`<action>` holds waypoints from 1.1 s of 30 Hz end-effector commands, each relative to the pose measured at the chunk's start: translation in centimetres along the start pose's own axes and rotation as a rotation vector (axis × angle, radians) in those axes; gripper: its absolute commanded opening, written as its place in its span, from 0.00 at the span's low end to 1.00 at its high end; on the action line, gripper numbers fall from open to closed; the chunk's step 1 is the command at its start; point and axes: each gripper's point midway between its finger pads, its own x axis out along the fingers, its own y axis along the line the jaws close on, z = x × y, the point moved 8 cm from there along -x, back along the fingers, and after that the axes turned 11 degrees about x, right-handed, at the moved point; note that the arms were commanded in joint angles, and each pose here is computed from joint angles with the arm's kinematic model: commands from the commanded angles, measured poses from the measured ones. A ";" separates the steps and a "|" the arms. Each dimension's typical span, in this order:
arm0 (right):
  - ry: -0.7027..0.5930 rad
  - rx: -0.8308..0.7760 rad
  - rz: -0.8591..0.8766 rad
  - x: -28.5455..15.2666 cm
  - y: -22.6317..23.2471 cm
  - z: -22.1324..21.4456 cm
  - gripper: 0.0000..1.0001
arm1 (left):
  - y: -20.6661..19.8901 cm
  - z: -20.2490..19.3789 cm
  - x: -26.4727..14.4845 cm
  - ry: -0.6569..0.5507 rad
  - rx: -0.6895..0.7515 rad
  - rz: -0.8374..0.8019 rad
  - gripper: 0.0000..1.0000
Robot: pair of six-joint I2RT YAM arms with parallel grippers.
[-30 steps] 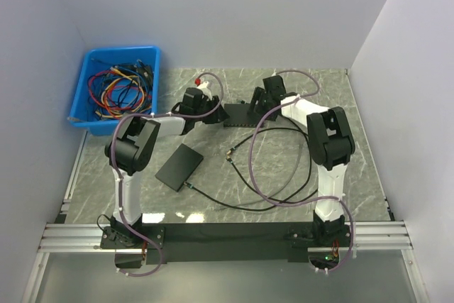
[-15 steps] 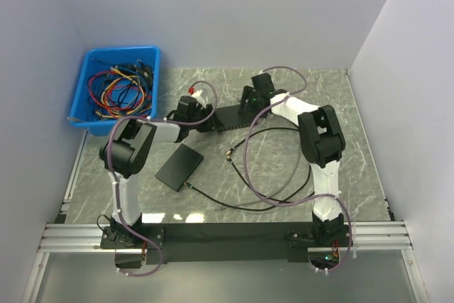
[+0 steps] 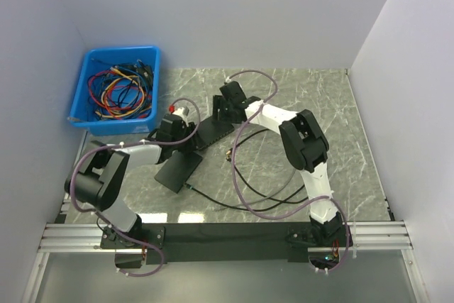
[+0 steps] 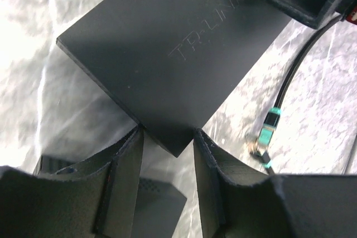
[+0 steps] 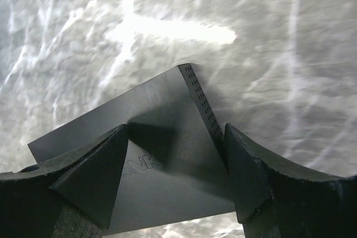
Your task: Insert the plug into the switch port
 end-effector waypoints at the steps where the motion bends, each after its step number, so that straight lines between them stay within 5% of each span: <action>1: 0.108 -0.038 0.122 -0.8 3.3 -3.5 0.75 | -2.8 3.1 -1.8 -0.157 0.044 -0.110 0.45; 18: -0.178 -0.156 -0.028 -11.1 1.9 0.1 0.80 | -2.9 4.5 -3.8 -0.202 0.064 -0.039 0.46; 29: -0.116 -0.162 -0.069 -11.8 -1.5 -3.2 0.81 | -2.8 4.8 -4.0 -0.205 0.069 -0.024 0.46; 33: -0.207 -0.128 -0.062 -16.3 -3.3 -3.7 0.80 | -2.8 5.2 -5.2 -0.234 0.082 0.006 0.46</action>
